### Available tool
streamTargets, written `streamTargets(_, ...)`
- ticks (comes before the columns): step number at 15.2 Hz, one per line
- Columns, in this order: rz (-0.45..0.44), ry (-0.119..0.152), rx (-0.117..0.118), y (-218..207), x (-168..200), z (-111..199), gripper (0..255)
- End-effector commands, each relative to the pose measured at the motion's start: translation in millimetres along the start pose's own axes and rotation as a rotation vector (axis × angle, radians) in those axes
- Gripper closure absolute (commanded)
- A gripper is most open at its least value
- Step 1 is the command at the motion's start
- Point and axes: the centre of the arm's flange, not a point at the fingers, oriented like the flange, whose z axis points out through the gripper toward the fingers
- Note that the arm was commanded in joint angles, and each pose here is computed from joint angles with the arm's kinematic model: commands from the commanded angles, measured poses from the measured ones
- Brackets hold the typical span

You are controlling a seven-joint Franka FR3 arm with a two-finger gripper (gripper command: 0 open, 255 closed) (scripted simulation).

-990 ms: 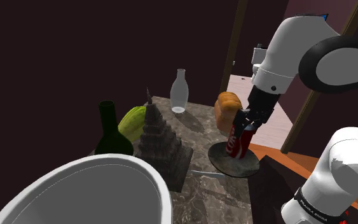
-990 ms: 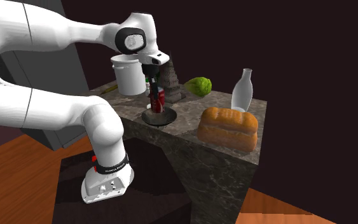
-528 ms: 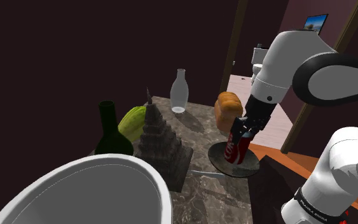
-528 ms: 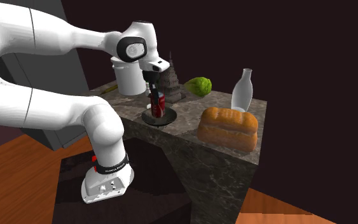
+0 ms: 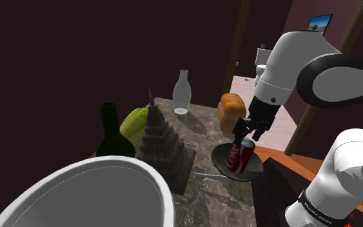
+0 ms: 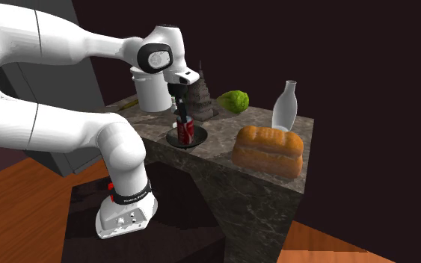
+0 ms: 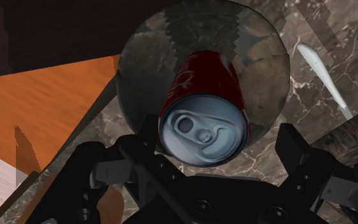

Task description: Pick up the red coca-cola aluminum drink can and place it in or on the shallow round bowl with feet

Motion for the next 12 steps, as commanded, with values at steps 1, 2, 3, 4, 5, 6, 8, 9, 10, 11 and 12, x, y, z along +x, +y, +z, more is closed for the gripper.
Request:
streamTargets(1,0.000,0.000,0.000,0,0,0,0)
streamTargets(2,0.000,0.000,0.000,0,0,0,0)
streamTargets(3,0.000,0.000,0.000,0,0,0,0)
streamTargets(4,0.000,0.000,0.000,0,0,-13,0)
streamTargets(5,0.000,0.000,0.000,0,0,-26,0)
streamTargets(6,0.000,0.000,0.000,0,0,-40,0)
streamTargets(8,0.000,0.000,0.000,0,0,-50,0)
streamTargets(9,0.000,0.000,0.000,0,0,-50,0)
streamTargets(10,0.000,0.000,0.000,0,0,-50,0)
streamTargets(11,0.000,0.000,0.000,0,0,-50,0)
streamTargets(12,0.000,0.000,0.000,0,0,-50,0)
